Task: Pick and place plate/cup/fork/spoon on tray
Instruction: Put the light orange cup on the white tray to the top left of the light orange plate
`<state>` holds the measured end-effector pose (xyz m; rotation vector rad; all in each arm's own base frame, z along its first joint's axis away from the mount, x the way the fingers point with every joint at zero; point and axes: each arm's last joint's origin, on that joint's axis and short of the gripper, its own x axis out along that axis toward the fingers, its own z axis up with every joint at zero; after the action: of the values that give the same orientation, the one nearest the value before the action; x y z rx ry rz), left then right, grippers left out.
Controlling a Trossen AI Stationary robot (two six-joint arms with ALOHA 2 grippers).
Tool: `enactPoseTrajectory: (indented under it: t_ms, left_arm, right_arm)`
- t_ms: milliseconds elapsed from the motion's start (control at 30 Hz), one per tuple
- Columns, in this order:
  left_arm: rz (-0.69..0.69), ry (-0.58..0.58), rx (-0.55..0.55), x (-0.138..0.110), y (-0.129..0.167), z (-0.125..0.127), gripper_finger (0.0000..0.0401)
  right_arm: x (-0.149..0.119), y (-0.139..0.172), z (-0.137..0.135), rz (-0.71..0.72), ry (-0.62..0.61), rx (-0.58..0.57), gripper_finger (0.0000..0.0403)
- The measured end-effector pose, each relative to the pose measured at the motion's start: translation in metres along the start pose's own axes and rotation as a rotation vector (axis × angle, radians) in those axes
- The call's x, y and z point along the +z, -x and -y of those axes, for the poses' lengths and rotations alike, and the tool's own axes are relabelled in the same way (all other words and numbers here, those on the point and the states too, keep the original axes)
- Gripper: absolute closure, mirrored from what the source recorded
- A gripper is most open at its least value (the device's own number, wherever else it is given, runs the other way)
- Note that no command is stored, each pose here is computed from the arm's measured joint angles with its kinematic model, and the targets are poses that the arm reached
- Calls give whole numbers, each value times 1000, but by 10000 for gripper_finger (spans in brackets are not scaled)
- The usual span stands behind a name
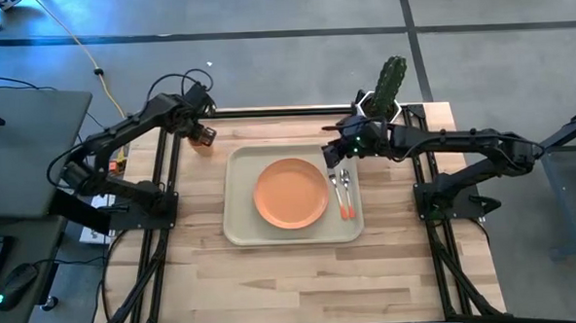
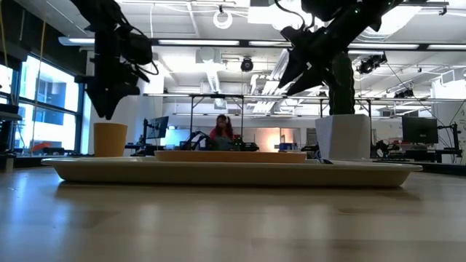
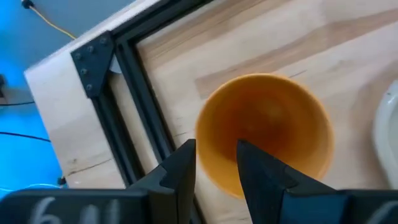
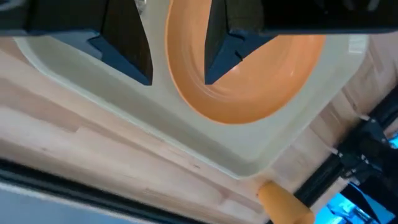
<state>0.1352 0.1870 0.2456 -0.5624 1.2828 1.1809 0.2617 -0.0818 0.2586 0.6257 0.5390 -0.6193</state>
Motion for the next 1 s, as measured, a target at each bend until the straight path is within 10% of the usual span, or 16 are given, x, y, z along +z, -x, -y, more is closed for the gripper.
enactPoseTrajectory:
  t_ms: [767,1000]
  left_arm:
    - [-95,67,74,15,-39,11,299]
    - [-121,-20,51,15,-43,15,357]
  right_arm:
    - [-20,5,-21,-30,63,13,265]
    - [-23,6,-24,-21,82,5,265]
